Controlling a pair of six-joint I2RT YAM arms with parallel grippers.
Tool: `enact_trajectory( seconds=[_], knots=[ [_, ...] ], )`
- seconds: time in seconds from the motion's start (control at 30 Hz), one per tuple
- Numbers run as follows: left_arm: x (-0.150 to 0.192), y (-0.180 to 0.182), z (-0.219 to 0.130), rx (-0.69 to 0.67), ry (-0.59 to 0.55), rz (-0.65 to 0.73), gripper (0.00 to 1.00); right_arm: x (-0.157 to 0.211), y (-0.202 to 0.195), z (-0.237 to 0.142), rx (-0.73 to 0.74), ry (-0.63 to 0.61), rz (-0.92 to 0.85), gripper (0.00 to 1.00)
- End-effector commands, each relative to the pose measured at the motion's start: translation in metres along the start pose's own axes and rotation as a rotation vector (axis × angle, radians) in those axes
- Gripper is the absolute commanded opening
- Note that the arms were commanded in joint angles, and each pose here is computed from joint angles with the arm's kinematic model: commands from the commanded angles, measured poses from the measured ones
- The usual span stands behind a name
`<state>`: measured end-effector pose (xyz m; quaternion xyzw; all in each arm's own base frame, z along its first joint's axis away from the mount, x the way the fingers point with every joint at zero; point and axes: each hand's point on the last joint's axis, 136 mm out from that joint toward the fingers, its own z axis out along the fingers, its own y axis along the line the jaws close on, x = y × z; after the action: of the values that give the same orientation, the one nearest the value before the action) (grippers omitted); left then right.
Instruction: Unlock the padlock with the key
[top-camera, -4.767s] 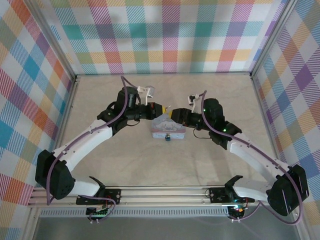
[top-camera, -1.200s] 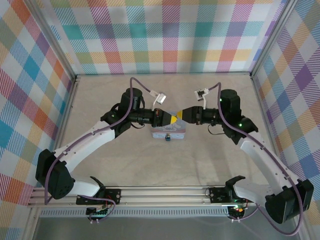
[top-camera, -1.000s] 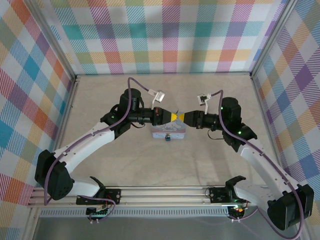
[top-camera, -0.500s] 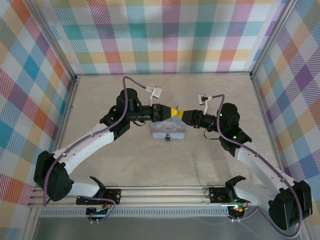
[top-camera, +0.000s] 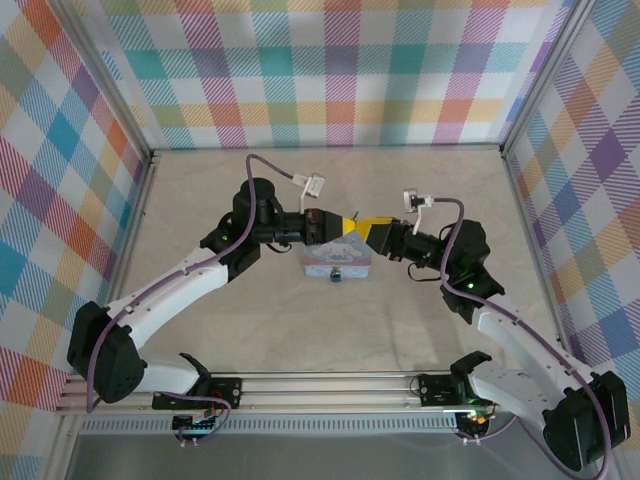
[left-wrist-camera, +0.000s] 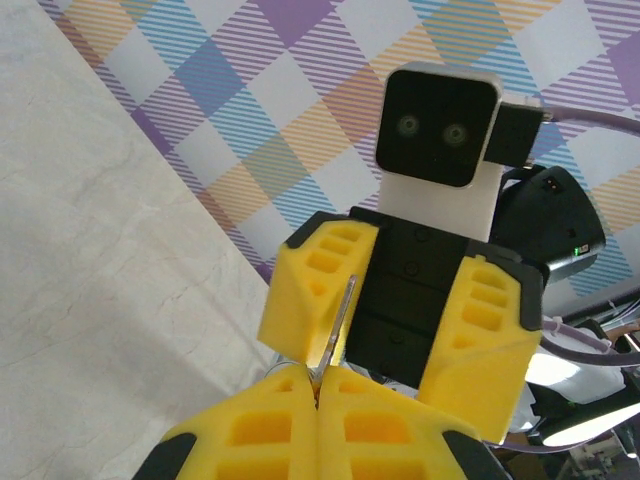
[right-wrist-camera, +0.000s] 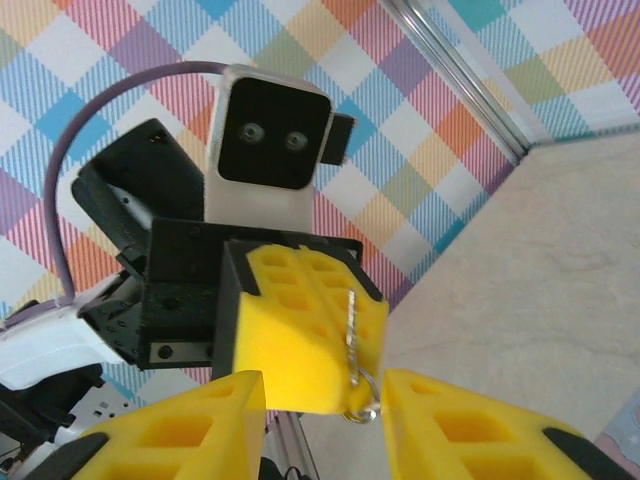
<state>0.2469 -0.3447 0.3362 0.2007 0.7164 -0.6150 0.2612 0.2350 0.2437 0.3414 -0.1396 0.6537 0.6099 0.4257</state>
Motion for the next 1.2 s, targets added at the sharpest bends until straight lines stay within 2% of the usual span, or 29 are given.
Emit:
enact_trajectory(
  seconds=[0.0, 0.23, 0.37, 0.53, 0.77, 0.83, 0.9, 1.17],
  knots=[
    [0.002, -0.014, 0.001, 0.045, 0.000, 0.026, 0.00, -0.008, 0.015, -0.001, -0.056, -0.033, -0.032, 0.35],
    [0.002, -0.018, 0.001, 0.068, 0.002, 0.028, 0.00, -0.012, 0.014, 0.004, -0.057, -0.024, -0.026, 0.29],
    [0.001, -0.022, 0.000, 0.090, -0.006, 0.033, 0.00, -0.012, 0.012, 0.008, -0.061, -0.019, -0.017, 0.30],
    [0.005, -0.020, 0.002, 0.092, 0.014, 0.028, 0.00, -0.016, 0.015, 0.009, -0.072, -0.025, -0.026, 0.20],
    [0.009, -0.024, 0.004, 0.107, 0.028, 0.038, 0.00, -0.017, 0.018, 0.010, -0.084, -0.018, -0.025, 0.12],
    [0.011, -0.027, 0.005, 0.120, 0.037, 0.043, 0.00, -0.022, 0.023, 0.010, -0.099, -0.038, -0.041, 0.14],
    [0.010, -0.027, 0.005, 0.120, 0.036, 0.043, 0.00, -0.024, 0.024, 0.011, -0.102, -0.038, -0.042, 0.21],
    [0.013, -0.028, 0.004, 0.113, 0.043, 0.051, 0.00, -0.025, 0.023, 0.012, -0.094, -0.038, -0.039, 0.08]
  ],
)
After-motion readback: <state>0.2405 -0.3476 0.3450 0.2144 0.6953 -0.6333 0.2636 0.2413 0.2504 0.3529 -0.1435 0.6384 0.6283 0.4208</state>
